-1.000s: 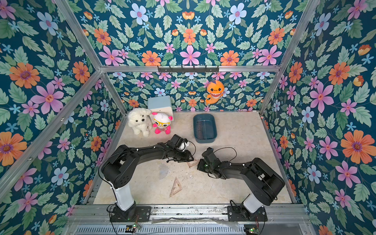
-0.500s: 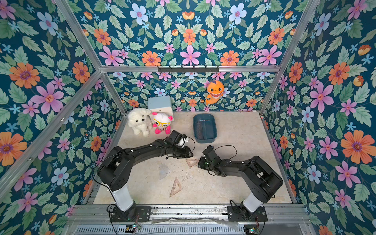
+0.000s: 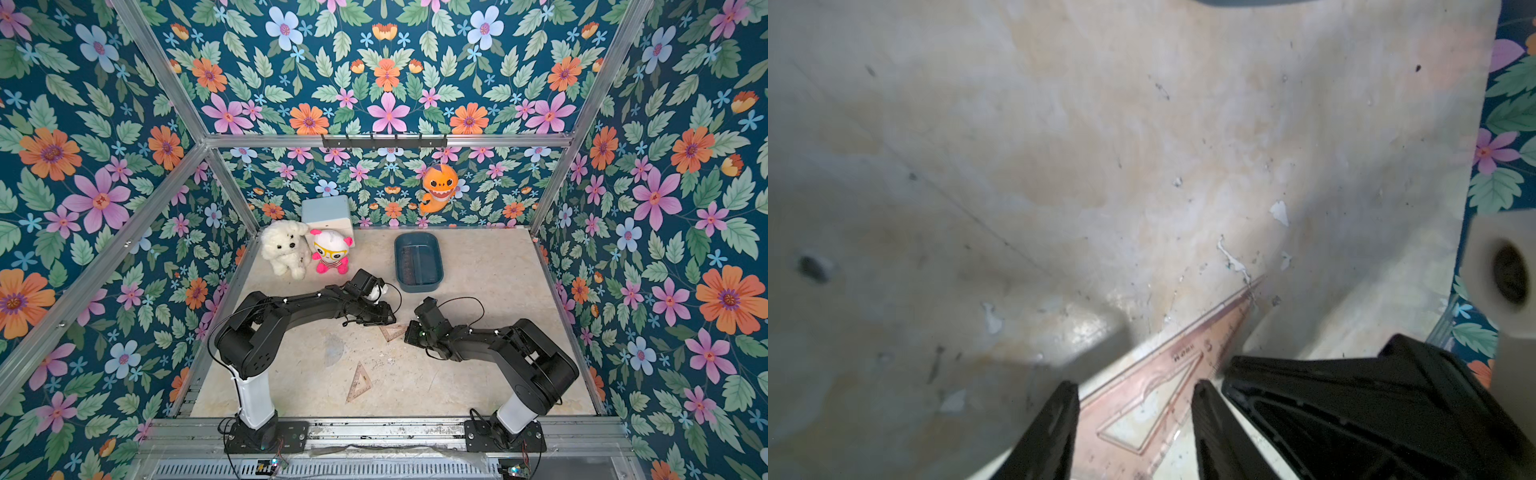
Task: Put the scattered rulers into the storage box
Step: Pick up the ruler from the center of the board.
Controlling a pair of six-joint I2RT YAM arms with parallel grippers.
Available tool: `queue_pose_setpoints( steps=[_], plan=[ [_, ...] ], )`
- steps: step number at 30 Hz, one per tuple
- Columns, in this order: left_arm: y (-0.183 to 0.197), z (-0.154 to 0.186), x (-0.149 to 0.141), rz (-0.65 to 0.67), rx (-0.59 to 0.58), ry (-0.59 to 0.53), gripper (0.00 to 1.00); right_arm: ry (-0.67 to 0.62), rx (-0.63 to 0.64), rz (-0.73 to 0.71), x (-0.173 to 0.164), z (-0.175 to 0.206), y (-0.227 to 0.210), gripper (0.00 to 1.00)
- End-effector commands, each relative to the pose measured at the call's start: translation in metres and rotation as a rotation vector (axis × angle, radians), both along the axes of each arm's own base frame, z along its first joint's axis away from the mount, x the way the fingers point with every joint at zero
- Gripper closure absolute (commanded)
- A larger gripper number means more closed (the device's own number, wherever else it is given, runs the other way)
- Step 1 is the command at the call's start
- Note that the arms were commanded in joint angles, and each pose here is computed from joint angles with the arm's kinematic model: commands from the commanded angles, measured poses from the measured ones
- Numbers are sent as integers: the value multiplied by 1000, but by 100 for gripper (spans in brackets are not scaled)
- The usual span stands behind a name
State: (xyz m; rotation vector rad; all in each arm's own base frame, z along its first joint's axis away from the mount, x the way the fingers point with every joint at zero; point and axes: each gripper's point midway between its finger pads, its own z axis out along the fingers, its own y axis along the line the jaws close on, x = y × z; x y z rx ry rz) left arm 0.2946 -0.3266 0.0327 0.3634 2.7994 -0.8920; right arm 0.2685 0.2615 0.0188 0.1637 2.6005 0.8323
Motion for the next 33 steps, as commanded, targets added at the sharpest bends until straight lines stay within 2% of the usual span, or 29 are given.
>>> queue_pose_setpoints(
  steps=[1,4,9,15,33],
  plan=[
    [-1,-4,-17,-10,-24,57,50,-2,0,14,1,-1,2,91],
    [-3,-4,-28,-11,-84,89,50,-7,4,13,3,0,4,91],
    [4,-6,-36,-4,-82,93,50,-16,6,13,3,6,1,91],
    [7,-5,-33,3,-68,72,50,-59,34,14,7,21,3,92],
    [7,1,-30,1,-68,52,45,-38,49,33,13,14,15,87]
  ],
)
